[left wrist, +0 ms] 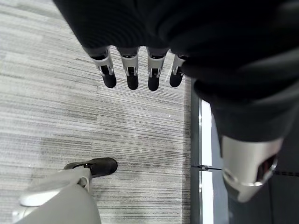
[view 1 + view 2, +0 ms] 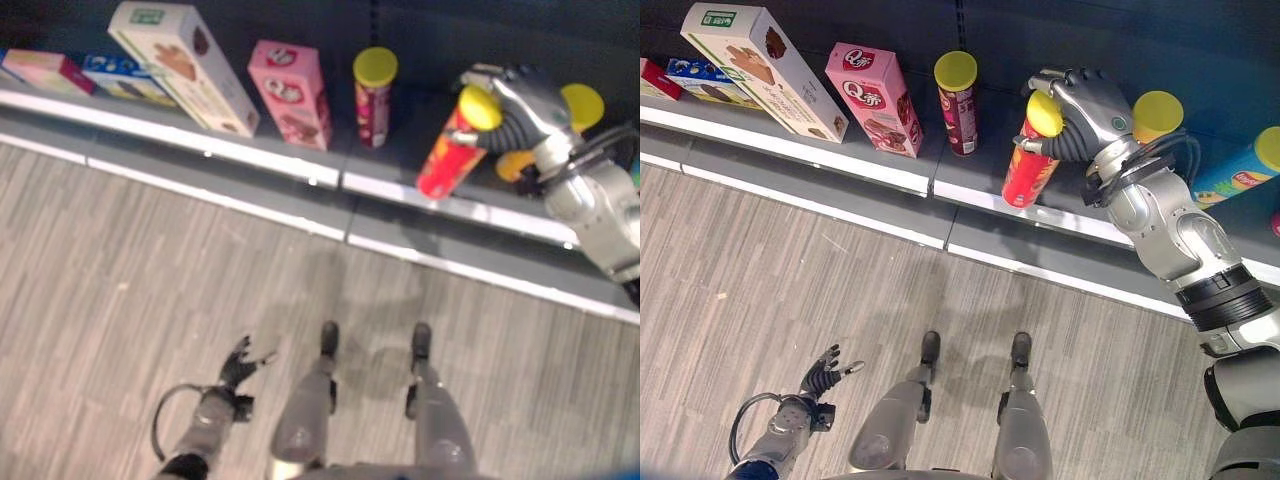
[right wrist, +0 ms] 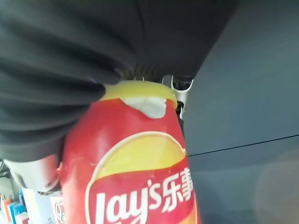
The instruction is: Put the goods on the table back onto the shelves and tidy them up.
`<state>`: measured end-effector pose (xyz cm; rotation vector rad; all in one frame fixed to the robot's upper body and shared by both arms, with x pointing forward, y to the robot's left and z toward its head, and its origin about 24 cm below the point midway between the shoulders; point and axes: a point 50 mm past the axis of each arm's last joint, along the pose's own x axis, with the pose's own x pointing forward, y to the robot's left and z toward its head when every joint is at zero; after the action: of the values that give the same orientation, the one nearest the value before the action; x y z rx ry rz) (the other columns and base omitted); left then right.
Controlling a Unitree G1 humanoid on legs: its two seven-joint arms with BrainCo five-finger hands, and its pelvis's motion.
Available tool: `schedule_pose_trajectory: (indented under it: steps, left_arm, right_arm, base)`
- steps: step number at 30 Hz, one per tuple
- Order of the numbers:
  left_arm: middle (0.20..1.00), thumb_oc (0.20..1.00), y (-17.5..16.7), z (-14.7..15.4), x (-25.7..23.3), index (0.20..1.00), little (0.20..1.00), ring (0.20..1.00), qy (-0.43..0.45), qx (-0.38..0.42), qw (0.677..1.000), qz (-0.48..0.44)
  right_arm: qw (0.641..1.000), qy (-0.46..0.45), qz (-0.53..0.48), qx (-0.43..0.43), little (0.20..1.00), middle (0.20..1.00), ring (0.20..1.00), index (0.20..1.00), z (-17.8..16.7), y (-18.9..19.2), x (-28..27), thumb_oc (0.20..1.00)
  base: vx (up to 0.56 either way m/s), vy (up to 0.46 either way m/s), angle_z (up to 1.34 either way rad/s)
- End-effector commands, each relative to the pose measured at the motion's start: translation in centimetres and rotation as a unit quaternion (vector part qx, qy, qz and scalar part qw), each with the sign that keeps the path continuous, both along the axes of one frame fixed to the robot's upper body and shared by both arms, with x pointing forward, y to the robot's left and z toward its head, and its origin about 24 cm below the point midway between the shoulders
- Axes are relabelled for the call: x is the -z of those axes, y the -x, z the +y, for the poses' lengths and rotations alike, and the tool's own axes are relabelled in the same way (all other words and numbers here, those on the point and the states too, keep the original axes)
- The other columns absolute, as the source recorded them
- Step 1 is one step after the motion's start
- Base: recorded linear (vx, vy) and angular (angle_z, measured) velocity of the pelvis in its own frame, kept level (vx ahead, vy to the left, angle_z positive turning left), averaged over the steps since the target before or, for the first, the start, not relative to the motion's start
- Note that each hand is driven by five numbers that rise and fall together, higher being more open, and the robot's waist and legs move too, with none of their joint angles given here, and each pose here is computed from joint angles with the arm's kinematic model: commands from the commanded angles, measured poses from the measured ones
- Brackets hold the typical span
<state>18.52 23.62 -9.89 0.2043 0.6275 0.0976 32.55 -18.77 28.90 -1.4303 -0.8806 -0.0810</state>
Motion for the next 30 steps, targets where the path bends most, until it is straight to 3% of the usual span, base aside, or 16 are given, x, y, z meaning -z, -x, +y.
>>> schedule_pose_trajectory:
  steps: [1,14,30]
  left_arm:
    - [1.000,1.000,-0.1,2.2,-1.1,1.000,1.000,1.000,-0.028,-0.013,0.999,-0.023]
    - [1.000,1.000,-1.1,2.6,-2.1,1.000,1.000,1.000,-0.056,0.012,0.997,-0.044]
    - [1.000,1.000,-1.0,1.4,-1.5,1.000,1.000,1.000,-0.035,0.009,0.998,-0.042]
  right_arm:
    - [0.994,-0.012,-0.109,-0.014,0.200,0.200,0.200,0.200,0.2,1.4,-5.0,0.200]
    - [0.986,0.012,-0.166,0.033,0.200,0.200,0.200,0.200,0.2,0.4,-7.8,0.200]
    - [0.983,0.048,-0.165,0.064,0.200,0.200,0.200,0.200,0.0,-0.4,-8.6,0.200]
  base:
    - [0.01,0.206,-0.30]
    - [0.04,0.106,-0.14]
    - [0.01,-0.004,0.02]
